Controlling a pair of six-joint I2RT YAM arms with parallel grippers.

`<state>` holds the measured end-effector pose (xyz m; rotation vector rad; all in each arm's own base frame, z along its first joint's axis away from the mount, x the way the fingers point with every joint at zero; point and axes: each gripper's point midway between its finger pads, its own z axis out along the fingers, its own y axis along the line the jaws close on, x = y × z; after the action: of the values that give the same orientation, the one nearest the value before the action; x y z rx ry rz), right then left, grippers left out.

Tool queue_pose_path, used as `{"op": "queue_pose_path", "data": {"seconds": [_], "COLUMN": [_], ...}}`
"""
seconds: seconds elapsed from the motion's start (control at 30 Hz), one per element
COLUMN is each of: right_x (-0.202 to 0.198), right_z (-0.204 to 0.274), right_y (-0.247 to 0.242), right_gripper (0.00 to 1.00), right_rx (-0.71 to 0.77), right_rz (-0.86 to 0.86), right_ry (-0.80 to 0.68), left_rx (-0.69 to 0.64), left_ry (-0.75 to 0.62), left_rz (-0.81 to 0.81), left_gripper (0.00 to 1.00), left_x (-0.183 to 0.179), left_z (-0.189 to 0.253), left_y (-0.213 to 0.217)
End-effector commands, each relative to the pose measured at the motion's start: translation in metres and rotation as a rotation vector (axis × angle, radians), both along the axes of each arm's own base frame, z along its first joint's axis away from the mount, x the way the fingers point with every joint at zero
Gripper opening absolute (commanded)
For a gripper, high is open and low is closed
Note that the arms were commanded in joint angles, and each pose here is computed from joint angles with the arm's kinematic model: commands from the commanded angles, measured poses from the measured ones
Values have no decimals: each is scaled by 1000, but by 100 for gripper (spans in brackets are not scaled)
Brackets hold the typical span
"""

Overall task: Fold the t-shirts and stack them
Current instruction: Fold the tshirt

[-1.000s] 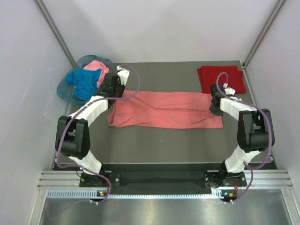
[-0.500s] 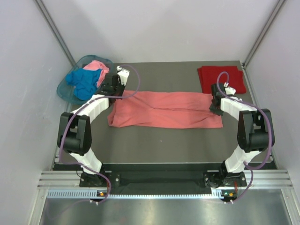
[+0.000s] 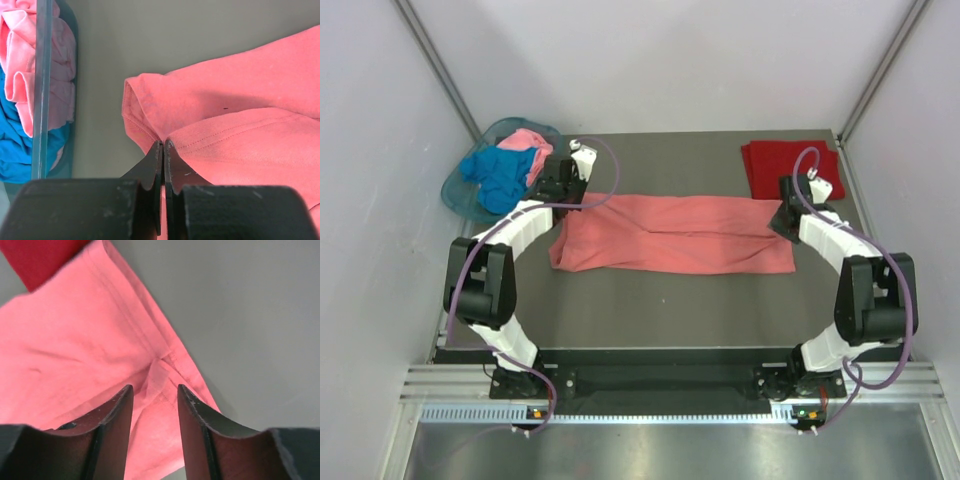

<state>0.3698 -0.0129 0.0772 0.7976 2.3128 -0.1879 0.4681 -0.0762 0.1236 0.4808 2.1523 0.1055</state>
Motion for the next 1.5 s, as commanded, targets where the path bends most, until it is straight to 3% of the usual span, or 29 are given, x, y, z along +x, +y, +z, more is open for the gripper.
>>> {"op": "queue_pose_path", "data": {"seconds": [0.0,0.2,0.47,0.67,0.8,0.9,1.0,1.1,1.2,1.47], "right_x": [-9,-33,-79,-99,-98,-80,-63,-54,-50,-46], "right_z": [0,-15,-58,-54,-46,-29,-5,-4,-18,-28], "right_y": [-1,-3,-38,-42,-41,-29,-18,-6,-2,-2], "right_gripper": [39,30,18,13,0,5,25,35,36,36], "right_rx": [38,85,138,131,133,159,165,189,212,208], "right_rz": [50,84,-90,-159,-145,-16,123,238,288,326], "right_ry": [-14,17,132,93,38,-30,-90,-72,-4,14], "left_rx": [-18,-7,-2,14,7,4,6,5,1,16], "left_ry": [-94,-103,-96,-105,-99,-98,-99,-98,-95,-91], "left_rz": [-4,-4,4,9,2,-2,-3,-4,-5,-2], "left_gripper": [0,0,0,0,0,0,0,0,0,0], "left_x": [19,20,22,24,24,23,21,21,21,21], "left_z": [29,33,28,30,29,30,31,31,30,27], "left_y": [-2,0,1,3,1,1,1,1,0,3]}}
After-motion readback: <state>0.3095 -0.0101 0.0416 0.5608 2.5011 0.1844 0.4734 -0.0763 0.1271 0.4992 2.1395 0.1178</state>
